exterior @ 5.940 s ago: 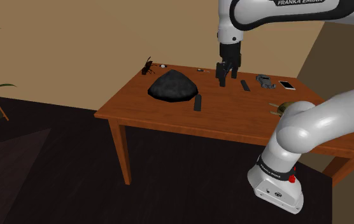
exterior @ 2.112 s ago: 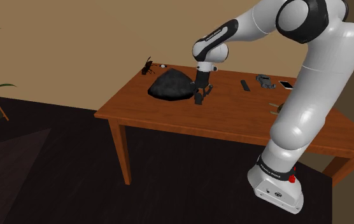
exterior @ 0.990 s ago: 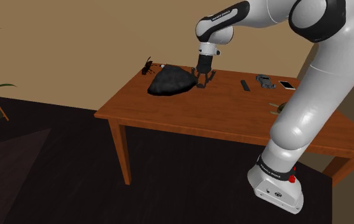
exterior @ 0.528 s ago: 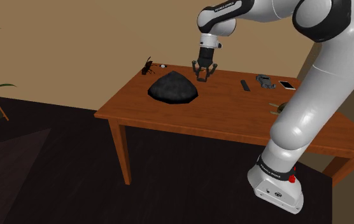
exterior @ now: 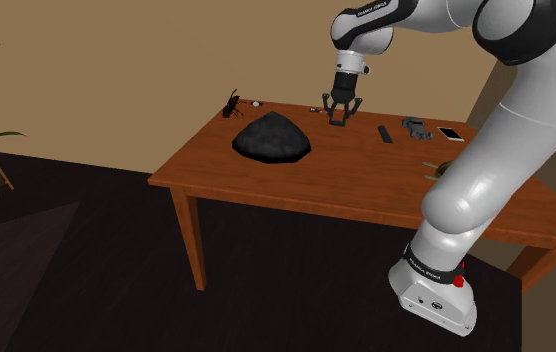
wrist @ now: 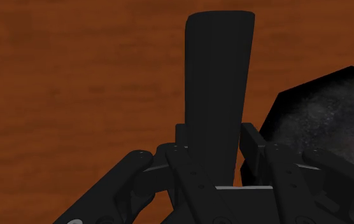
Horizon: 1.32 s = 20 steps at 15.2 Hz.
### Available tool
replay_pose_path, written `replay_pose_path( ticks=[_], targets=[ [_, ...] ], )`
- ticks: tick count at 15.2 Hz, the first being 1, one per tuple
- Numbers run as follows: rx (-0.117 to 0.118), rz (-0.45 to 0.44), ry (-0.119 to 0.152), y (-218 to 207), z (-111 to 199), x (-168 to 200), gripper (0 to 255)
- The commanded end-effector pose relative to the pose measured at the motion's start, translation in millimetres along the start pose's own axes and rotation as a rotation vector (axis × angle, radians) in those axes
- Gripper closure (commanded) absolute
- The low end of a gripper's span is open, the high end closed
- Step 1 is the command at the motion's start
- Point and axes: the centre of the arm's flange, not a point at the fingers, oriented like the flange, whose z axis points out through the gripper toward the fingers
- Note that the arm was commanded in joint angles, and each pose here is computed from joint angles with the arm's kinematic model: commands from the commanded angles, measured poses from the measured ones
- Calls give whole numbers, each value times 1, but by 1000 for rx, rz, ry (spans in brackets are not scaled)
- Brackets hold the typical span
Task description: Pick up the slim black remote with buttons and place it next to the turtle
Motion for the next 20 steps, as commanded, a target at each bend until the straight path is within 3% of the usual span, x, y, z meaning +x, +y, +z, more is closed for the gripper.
replay_pose_path(
  ticks=[1, 20],
  targets=[
    [0, -1, 0, 27, -3, 9, 255],
    [0, -1, 0, 263, -28, 89, 255]
  ],
)
